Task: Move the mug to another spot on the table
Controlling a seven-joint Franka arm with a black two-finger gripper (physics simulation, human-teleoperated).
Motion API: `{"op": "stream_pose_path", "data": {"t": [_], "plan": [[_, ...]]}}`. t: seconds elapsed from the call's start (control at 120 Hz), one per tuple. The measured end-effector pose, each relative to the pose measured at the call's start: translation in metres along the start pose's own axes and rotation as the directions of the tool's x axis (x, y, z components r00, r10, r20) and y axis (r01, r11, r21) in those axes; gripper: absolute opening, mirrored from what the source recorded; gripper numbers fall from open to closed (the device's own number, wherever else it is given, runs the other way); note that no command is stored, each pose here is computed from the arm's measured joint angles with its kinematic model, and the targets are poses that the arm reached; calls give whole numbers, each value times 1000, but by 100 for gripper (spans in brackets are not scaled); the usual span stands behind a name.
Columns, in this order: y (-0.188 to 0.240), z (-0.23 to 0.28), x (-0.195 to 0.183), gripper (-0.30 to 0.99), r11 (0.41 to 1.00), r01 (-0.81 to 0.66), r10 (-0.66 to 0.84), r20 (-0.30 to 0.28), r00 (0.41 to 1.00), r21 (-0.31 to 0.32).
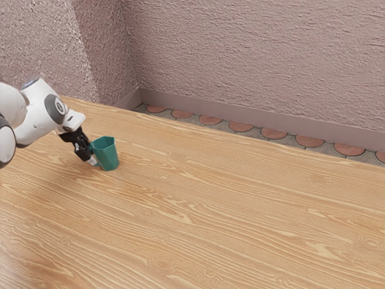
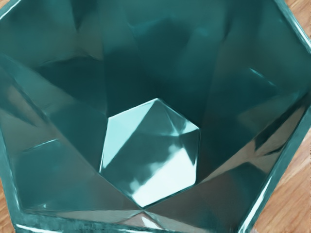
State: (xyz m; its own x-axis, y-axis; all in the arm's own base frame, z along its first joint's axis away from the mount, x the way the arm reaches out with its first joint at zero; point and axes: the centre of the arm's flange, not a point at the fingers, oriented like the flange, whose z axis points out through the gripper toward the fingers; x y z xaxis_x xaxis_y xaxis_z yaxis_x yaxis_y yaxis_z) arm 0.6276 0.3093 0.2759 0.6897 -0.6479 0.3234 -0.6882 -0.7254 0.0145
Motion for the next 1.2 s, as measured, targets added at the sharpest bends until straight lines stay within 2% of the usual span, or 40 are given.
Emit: {"op": "stream_pose_path", "data": {"t": [0.408, 1.2], "plan": [[-5, -6, -8, 25, 1000, -19, 20, -4, 1000, 18], [-4, -20, 5, -1, 999, -14, 17, -49, 999, 50]]}}
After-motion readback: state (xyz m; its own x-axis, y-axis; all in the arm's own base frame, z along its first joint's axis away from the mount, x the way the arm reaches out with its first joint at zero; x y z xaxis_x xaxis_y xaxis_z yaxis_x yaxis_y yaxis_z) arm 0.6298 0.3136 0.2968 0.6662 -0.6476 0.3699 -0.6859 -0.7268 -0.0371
